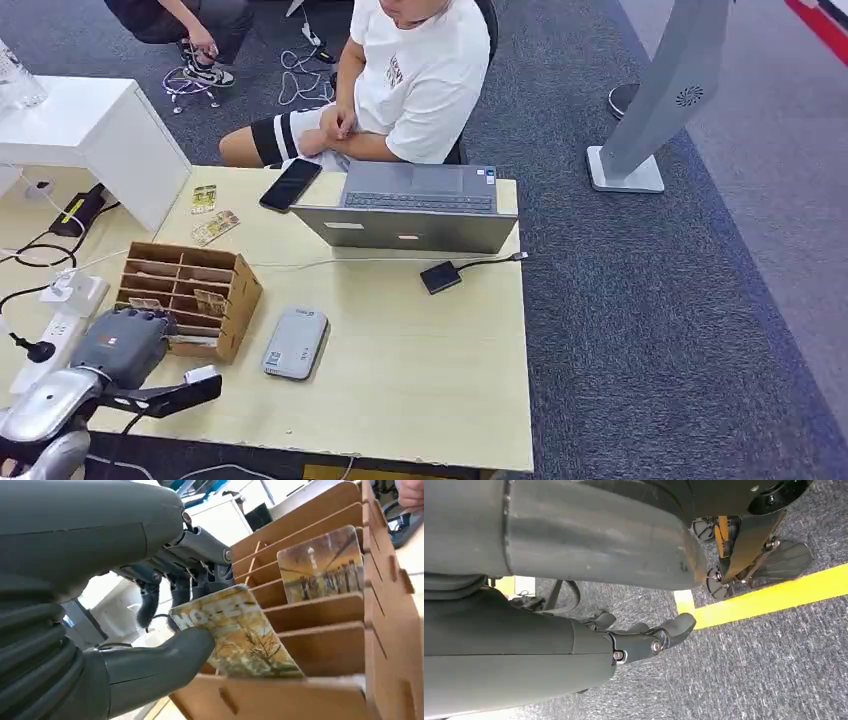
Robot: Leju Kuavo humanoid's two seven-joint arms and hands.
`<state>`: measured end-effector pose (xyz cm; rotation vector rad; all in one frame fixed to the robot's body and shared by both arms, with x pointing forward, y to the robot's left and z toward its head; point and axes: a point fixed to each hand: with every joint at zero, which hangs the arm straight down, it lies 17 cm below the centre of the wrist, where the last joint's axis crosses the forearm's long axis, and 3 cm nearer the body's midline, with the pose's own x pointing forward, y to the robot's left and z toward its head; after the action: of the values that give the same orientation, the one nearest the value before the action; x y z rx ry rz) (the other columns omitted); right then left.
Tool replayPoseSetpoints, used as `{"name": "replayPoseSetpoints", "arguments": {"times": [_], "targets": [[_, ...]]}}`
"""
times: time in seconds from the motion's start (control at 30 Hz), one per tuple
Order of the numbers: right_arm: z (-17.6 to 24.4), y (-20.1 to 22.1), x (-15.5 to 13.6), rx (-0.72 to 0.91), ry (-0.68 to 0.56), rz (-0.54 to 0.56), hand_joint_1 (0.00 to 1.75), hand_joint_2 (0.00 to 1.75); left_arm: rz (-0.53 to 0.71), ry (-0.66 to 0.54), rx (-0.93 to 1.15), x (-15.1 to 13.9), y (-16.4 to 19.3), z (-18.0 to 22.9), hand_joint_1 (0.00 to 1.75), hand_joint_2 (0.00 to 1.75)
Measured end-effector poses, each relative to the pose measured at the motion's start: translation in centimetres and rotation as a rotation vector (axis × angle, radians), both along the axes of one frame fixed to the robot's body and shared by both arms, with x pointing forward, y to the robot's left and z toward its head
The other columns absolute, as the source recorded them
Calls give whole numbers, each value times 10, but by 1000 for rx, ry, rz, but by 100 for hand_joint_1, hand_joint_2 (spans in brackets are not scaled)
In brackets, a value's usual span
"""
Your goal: Pass the card to the sensor for recognition and then transmit it.
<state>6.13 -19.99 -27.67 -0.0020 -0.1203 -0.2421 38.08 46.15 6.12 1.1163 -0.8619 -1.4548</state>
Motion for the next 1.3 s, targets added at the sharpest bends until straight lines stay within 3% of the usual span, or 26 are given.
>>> {"name": "replayPoseSetpoints", "arguments": {"times": [0.47, 0.8, 1.07, 1.3], "targets": [[0, 0, 1, -1, -4, -3, 0, 0, -17, -13, 15, 3, 3, 7, 175, 175], [1, 2, 3, 6, -22, -5, 0, 0, -152, -350, -32, 22, -55, 73, 175, 175], [1, 5, 4, 9, -22, -7, 0, 0, -239, -526, -116, 31, -102, 138, 175, 175], [1, 6, 3, 10, -23, -1, 0, 0, -260, -602, -152, 44, -117, 168, 175, 175]]}}
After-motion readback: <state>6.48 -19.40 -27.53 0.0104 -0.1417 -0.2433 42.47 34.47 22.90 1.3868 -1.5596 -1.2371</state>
